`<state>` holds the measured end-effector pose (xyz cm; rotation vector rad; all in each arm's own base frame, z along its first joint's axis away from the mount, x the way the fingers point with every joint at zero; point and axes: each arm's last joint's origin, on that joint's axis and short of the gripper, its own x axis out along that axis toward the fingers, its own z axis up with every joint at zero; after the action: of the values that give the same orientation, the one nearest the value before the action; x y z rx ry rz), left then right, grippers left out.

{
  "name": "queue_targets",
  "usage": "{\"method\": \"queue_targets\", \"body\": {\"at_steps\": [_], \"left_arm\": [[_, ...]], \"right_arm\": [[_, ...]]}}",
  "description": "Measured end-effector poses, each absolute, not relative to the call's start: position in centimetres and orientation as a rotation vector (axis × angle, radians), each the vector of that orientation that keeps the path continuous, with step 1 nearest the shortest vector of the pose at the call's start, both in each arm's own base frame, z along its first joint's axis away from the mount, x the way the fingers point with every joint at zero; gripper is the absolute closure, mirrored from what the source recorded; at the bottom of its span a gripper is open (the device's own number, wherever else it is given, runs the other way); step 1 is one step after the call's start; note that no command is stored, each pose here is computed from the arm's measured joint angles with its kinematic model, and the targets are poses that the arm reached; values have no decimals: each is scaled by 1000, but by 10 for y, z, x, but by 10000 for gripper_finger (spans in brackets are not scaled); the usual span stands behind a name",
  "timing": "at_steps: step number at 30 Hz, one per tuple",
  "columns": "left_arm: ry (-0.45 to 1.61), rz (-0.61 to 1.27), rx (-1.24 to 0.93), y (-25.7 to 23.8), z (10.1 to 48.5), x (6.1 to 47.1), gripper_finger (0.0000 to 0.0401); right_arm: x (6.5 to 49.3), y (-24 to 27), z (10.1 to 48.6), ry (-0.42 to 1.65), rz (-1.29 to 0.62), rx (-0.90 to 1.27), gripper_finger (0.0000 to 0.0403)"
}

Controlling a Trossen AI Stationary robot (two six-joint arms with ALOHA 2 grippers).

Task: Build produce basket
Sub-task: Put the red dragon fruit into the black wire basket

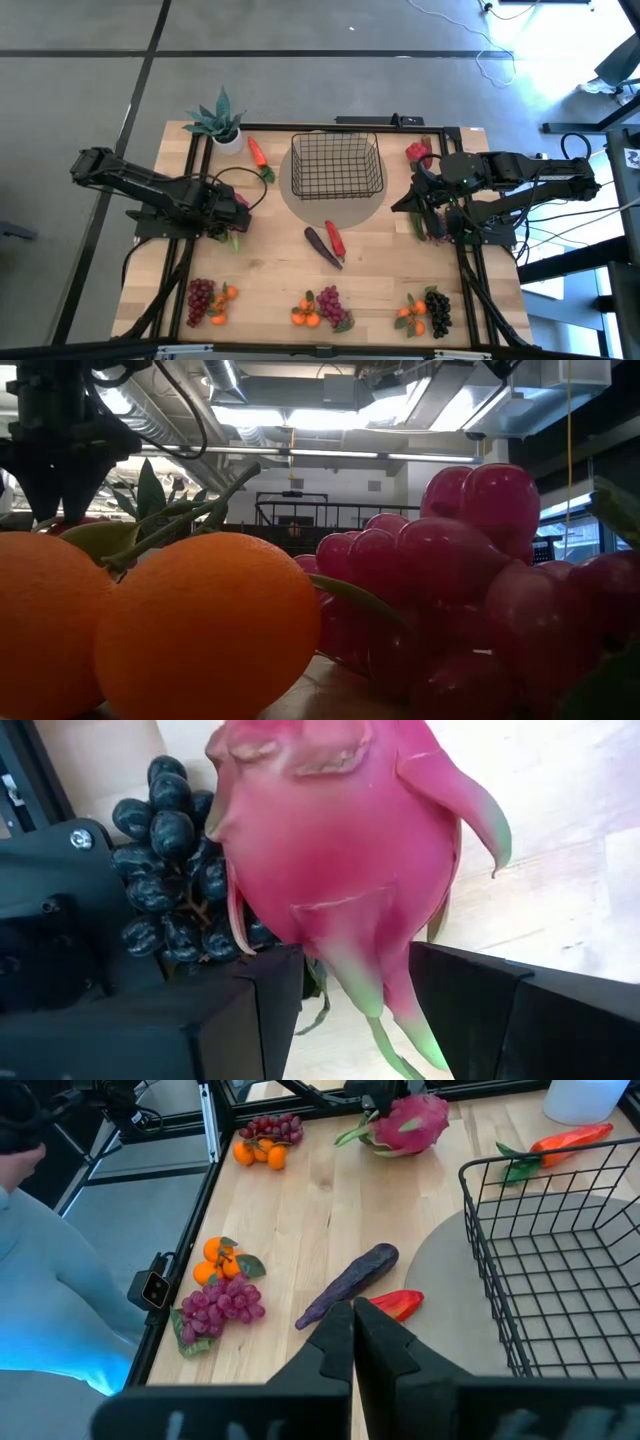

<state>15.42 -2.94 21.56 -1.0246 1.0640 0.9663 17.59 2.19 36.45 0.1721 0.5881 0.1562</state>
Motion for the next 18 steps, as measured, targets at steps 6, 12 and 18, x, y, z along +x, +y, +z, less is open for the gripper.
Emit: {"method": "queue_targets", "body": {"at_steps": [6,12,18], "left_arm": [[1087,979,-1019,-30,214,155,228],[1053,982,-1049,-30,214,157,238],[1063,994,-1041,-30,214,156,267]], "right_arm": [[176,22,365,588,156,171,402],[176,22,365,588,157,171,402],[176,22,365,588,156,172,402]]}}
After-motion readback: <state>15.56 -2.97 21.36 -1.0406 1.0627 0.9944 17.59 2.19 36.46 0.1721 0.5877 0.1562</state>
